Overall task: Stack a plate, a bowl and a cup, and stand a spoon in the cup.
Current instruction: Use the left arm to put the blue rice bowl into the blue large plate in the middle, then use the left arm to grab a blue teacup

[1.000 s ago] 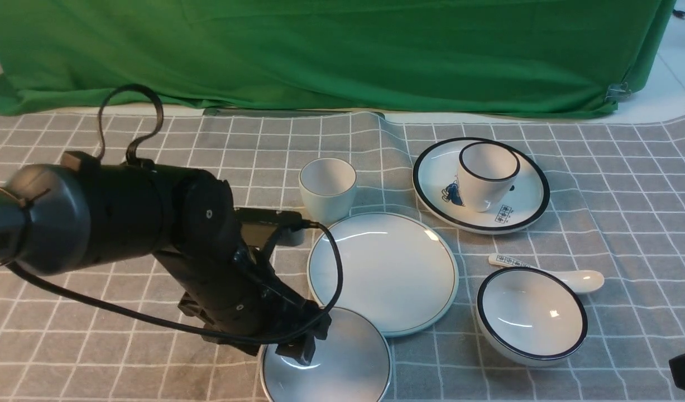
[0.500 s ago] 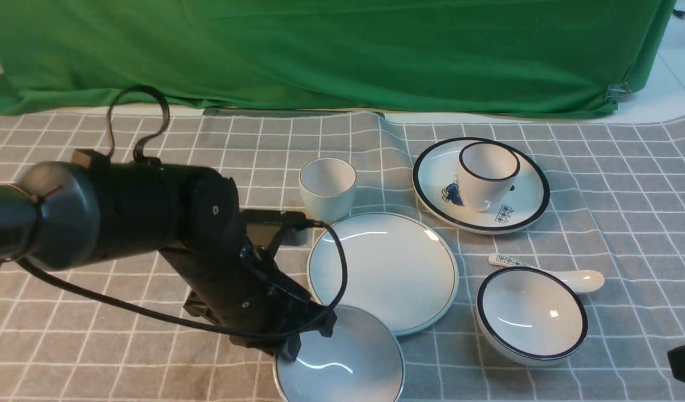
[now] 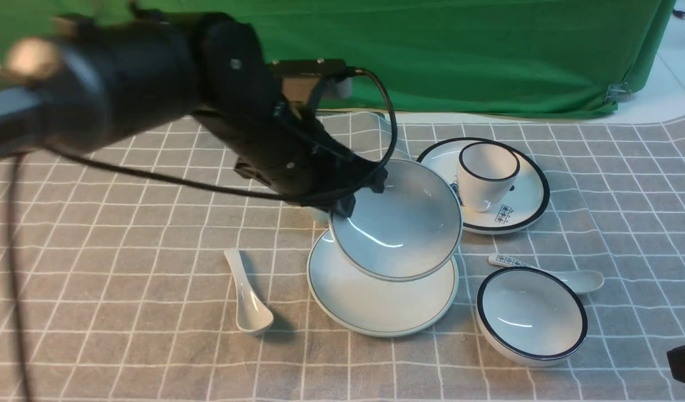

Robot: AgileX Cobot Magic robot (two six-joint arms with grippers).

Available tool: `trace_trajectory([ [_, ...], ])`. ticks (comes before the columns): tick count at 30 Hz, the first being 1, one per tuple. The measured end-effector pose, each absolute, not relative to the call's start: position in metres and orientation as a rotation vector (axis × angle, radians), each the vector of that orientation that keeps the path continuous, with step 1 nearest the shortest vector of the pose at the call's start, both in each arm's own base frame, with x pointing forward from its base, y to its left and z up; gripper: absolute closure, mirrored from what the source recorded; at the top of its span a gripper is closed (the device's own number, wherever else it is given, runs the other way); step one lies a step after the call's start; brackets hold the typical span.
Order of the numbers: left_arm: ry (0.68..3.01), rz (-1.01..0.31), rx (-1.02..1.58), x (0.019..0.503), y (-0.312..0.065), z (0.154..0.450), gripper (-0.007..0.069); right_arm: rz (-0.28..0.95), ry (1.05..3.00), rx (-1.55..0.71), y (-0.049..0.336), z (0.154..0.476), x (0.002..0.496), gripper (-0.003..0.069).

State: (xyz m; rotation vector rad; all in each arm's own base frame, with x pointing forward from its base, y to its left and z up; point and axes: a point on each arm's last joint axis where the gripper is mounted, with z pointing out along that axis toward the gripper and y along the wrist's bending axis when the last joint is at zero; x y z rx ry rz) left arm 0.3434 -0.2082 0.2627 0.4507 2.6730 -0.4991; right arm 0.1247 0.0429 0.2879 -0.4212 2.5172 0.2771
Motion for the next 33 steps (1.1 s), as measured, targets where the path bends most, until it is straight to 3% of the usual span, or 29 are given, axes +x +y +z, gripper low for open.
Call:
trace_trajectory([
  [6,2.803,-0.472,0.442,0.365,-0.211,0.215,0.0602,0.277,2.520,-0.422,0.043,0.288,0.125,0.0637],
  [24,2.826,-0.460,0.464,0.371,-0.214,0.196,0.0576,0.276,2.496,-0.414,0.043,0.289,0.126,0.0637],
  [30,2.808,-0.466,0.463,0.374,-0.215,0.199,0.0401,0.280,2.496,-0.412,0.043,0.289,0.126,0.0634],
  [33,2.793,-0.447,0.498,0.377,-0.216,0.215,0.0291,0.281,2.496,-0.412,0.043,0.289,0.126,0.0630],
])
